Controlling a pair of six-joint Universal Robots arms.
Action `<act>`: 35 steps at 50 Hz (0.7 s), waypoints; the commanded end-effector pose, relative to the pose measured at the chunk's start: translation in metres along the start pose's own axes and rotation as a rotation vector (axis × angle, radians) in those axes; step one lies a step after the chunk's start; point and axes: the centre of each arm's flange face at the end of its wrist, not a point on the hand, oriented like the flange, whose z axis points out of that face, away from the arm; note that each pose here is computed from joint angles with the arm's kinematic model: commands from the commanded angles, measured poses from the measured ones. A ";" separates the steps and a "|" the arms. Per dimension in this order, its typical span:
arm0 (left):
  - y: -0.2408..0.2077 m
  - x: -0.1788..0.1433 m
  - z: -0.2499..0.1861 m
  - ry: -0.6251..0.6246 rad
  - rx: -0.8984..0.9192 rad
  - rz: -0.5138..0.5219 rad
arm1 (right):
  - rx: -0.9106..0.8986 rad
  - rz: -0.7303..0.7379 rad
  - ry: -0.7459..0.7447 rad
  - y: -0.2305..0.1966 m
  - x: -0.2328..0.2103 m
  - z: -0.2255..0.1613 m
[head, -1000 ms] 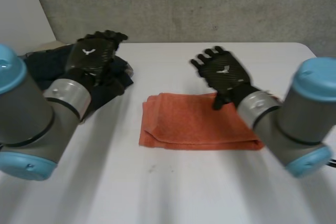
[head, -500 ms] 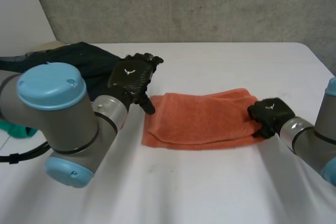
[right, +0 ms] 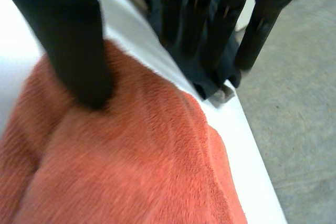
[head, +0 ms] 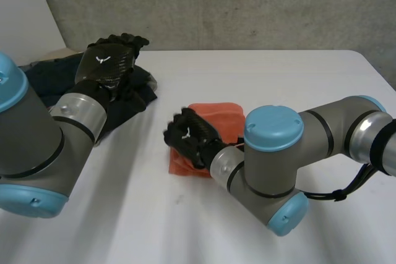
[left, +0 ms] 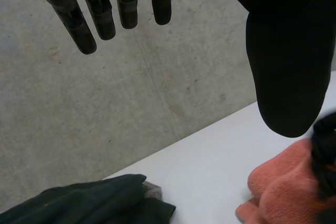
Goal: Fold the laundry.
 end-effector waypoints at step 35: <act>0.104 0.100 0.031 0.102 -0.257 0.232 | -0.293 0.879 0.293 0.084 0.103 -0.031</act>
